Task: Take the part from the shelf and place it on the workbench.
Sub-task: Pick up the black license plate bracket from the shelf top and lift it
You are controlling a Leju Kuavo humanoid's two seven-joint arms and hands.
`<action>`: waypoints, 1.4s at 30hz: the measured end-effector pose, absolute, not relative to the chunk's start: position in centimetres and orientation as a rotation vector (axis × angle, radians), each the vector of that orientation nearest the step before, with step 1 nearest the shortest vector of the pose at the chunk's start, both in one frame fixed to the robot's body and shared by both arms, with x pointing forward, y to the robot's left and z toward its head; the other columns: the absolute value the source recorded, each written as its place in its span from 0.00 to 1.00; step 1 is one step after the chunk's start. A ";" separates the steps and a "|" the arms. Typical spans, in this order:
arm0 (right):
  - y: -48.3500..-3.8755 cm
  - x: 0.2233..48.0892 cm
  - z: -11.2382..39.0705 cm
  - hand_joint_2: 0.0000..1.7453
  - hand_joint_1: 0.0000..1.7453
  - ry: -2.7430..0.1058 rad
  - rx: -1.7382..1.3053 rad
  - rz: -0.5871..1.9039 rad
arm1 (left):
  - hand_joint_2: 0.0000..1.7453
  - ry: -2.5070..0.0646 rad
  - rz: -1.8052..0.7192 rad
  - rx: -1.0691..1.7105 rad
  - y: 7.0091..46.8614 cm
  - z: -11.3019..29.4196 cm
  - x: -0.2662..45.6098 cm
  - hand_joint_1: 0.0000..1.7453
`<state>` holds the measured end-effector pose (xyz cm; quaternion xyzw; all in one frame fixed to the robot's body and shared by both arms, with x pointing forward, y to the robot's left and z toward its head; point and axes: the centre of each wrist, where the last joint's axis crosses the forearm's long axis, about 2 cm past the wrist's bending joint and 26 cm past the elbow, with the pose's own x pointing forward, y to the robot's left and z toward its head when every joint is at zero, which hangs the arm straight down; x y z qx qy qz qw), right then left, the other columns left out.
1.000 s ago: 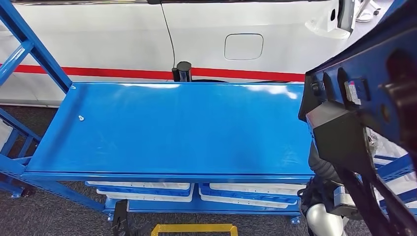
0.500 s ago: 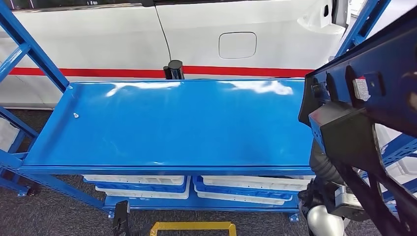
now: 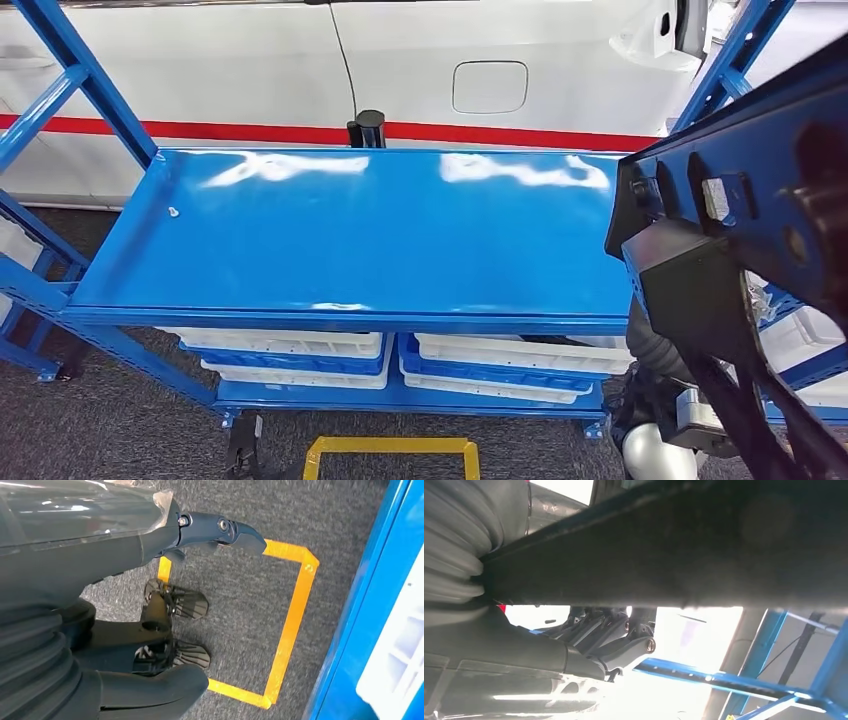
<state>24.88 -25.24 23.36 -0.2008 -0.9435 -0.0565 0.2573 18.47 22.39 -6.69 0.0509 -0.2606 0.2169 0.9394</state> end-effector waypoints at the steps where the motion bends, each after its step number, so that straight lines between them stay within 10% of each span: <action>1: -25.3 24.8 23.3 1.00 1.00 -2.560 -0.548 -0.151 | 1.00 -0.535 0.443 0.103 22.3 -6.7 18.5 0.00; 9: -25.6 24.3 22.9 1.00 1.00 -2.555 -0.595 -0.122 | 1.00 -0.532 0.419 0.102 22.0 -6.8 18.1 0.00; 18: -27.9 21.6 22.4 1.00 1.00 -2.516 -0.712 -0.169 | 1.00 -0.513 0.309 0.130 25.9 -11.0 4.5 0.00; 42: -28.4 20.9 22.8 1.00 1.00 -2.504 -0.744 -0.172 | 1.00 -0.446 0.292 0.160 27.2 -11.2 3.8 0.00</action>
